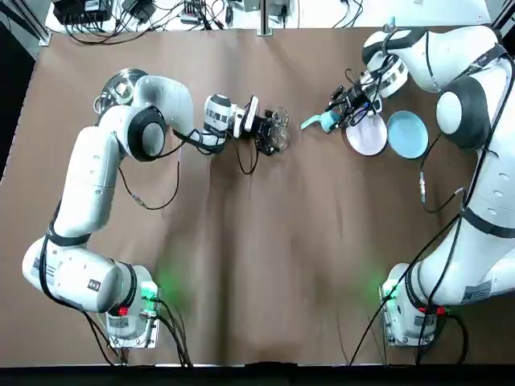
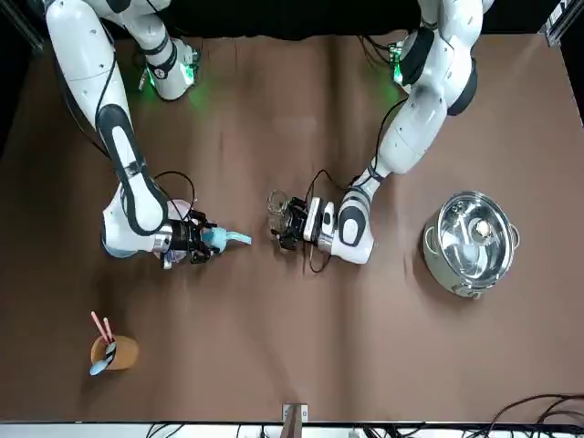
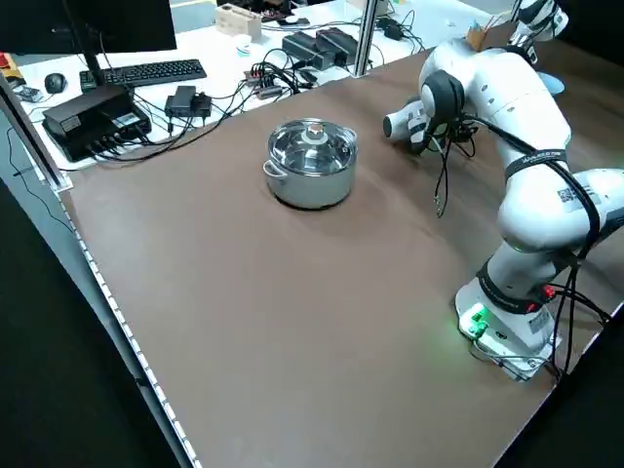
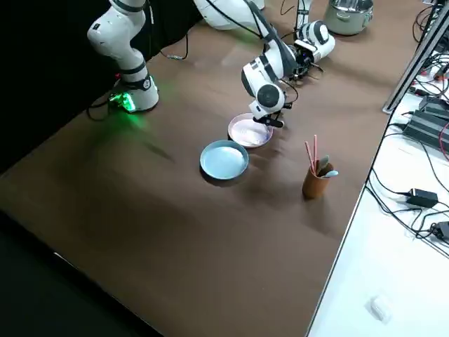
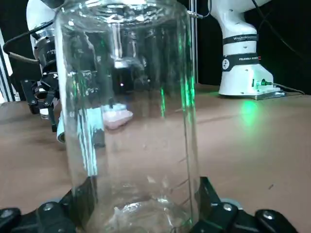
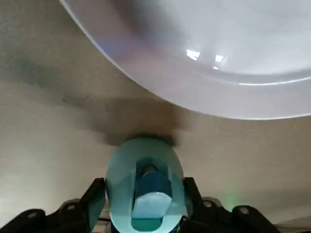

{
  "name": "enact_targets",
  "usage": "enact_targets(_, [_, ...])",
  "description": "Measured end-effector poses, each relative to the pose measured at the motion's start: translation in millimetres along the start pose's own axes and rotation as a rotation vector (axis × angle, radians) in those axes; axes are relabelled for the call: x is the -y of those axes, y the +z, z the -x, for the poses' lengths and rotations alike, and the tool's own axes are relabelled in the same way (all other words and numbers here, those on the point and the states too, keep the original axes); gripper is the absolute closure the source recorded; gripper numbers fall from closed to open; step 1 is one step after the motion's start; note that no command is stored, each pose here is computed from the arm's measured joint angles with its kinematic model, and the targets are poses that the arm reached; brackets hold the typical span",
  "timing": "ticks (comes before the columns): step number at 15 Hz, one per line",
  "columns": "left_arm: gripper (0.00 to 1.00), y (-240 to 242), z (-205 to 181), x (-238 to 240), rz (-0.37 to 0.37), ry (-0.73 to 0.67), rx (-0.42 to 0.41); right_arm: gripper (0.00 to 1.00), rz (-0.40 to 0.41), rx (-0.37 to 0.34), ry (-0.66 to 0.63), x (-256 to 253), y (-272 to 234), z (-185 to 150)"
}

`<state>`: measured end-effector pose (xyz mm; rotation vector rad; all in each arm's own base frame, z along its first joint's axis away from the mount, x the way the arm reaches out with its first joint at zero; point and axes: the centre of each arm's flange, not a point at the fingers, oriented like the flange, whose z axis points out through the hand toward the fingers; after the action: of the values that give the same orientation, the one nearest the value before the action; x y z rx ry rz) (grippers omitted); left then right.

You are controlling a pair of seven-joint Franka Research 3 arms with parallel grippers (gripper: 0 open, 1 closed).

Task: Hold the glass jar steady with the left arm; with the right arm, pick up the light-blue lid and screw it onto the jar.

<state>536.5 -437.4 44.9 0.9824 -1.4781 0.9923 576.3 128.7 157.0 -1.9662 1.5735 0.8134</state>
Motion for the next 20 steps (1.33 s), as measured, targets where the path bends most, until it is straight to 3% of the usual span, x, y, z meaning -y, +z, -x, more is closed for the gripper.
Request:
enact_targets(3, [0.07,0,0,0,0.000,0.000,0.000,0.32,-0.002,0.000,-0.001,1,-1,0])
enact_targets(9, [0.07,0,0,0,0.000,0.001,0.000,0.32,-0.019,-0.001,-0.042,16,-13,11])
enact_targets(11, [0.07,0,0,0,-0.001,0.001,0.000,0.32,0.007,-0.014,-0.108,32,-35,30])
enact_targets(15, [0.07,0,0,0,-0.001,0.001,0.000,0.32,0.134,-0.097,-0.179,68,-103,93])
enact_targets(17, [0.07,0,0,0,-0.001,0.001,0.000,0.32,0.168,-0.138,-0.233,85,-143,136])
enact_targets(20, [0.07,0,0,0,-0.001,0.001,0.000,0.32,0.176,-0.201,-0.301,95,-162,164])
